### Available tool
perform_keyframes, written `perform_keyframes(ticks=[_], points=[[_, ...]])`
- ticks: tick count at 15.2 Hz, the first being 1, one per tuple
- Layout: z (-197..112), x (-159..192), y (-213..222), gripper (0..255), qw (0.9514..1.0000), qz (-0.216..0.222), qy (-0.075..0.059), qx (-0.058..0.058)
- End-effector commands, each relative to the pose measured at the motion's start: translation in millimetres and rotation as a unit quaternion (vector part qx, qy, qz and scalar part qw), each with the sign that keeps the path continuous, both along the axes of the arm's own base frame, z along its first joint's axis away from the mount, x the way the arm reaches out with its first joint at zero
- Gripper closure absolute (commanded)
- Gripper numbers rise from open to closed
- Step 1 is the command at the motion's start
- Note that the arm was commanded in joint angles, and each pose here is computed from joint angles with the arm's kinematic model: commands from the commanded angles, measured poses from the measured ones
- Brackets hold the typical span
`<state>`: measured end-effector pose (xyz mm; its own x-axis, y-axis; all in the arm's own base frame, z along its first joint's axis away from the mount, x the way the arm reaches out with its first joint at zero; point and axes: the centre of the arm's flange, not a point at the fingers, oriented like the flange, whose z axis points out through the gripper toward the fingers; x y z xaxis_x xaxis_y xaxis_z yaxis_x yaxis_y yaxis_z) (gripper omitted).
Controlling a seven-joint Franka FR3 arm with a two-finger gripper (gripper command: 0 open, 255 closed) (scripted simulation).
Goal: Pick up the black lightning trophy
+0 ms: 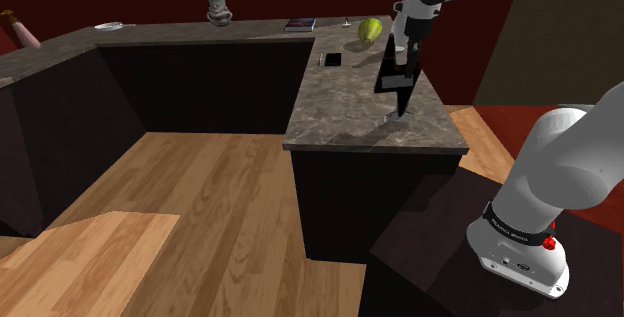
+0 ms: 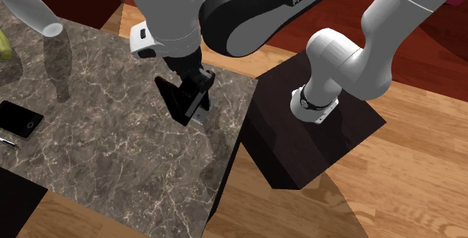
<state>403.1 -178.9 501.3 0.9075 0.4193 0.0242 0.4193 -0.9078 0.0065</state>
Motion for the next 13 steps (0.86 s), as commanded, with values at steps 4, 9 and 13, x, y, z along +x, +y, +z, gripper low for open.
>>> perform_keyframes(ticks=[4, 9, 13], points=[[25.7, -0.2, 0.6, 255, 1.0000, 0.000, 0.000, 0.000], [52.1, -0.2, 0.6, 255, 1.0000, 0.000, 0.000, 0.000], [63.5, -0.2, 0.6, 255, 1.0000, 0.000, 0.000, 0.000]])
